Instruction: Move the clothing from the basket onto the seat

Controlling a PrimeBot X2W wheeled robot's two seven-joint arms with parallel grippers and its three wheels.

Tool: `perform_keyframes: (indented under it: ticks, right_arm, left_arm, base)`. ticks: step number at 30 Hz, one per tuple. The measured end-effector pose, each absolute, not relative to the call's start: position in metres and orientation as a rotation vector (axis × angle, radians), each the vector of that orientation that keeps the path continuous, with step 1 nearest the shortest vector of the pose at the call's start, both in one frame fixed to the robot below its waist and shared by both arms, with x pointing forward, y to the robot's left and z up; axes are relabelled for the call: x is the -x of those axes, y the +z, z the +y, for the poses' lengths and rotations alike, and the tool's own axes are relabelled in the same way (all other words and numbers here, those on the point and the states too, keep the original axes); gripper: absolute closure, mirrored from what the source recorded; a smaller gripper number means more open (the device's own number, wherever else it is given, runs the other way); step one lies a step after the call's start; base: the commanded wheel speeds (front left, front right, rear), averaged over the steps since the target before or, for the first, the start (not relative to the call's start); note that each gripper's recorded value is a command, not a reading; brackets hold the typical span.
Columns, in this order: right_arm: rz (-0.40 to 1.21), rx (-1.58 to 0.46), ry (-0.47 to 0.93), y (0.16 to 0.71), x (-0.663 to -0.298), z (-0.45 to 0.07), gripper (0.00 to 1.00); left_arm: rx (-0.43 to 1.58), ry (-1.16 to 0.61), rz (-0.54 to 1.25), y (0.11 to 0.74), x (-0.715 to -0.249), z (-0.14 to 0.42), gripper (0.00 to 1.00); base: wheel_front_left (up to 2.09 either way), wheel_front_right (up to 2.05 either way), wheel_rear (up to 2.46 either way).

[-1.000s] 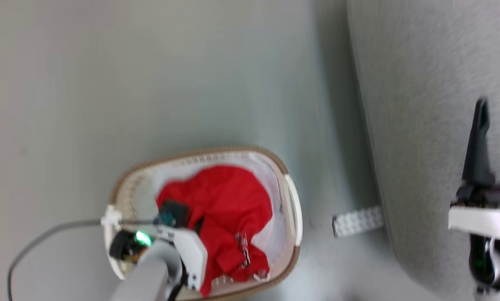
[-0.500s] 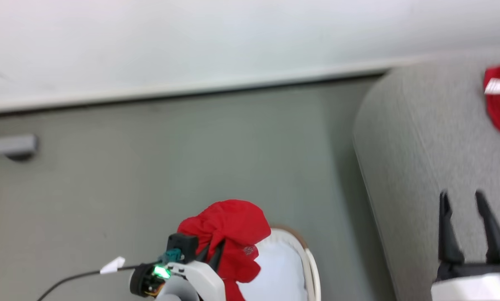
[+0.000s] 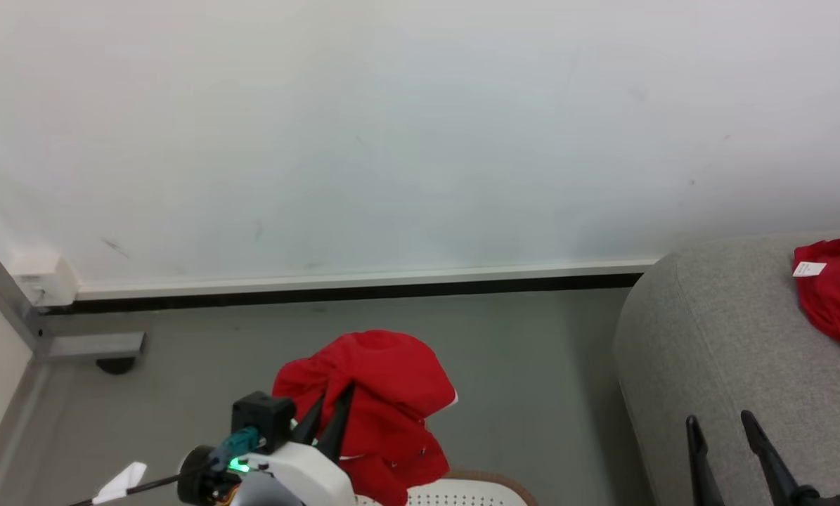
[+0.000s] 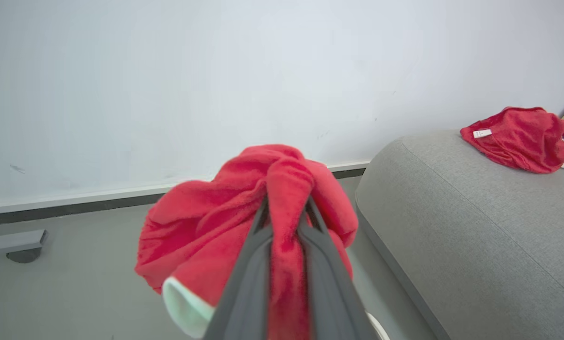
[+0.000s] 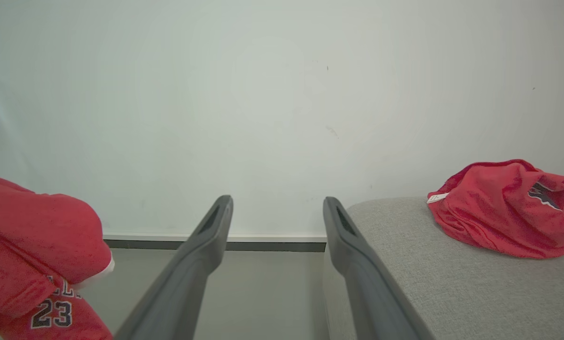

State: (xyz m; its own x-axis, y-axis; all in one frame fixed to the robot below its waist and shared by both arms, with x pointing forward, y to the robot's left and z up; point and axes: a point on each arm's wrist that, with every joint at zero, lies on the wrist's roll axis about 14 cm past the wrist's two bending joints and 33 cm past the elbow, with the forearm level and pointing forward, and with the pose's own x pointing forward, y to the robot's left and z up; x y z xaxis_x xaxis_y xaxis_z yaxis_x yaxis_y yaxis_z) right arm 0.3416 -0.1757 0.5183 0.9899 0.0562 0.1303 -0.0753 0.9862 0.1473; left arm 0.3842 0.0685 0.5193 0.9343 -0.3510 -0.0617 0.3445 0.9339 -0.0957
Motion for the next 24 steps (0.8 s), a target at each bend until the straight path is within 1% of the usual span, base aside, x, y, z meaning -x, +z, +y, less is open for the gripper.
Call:
perform_keyframes:
  ticks: [5, 11, 17, 24]
  right_arm:
    - [-0.124, -0.158, 0.105, 0.517, -0.328, -0.162, 0.0]
    - [-0.136, -0.137, 0.153, 0.521, -0.322, -0.146, 0.0]
    - [-0.162, -0.055, 0.315, 0.531, -0.321, -0.107, 0.0]
    - [-0.168, 0.039, 0.535, 0.538, -0.324, -0.063, 0.0]
  left_arm:
    - [0.076, -0.34, 0.018, 0.549, -0.374, 0.078, 1.0]
    - [0.074, -0.357, 0.008, 0.56, -0.369, 0.075, 1.0]
    - [0.075, -0.392, 0.002, 0.567, -0.366, 0.065, 1.0]
    - [0.077, -0.442, 0.002, 0.572, -0.358, 0.051, 1.0]
  base:
    - [0.0, 0.0, 0.0]
    - [0.0, 0.0, 0.0]
    - [0.0, 0.0, 0.0]
    - [0.0, 0.0, 0.0]
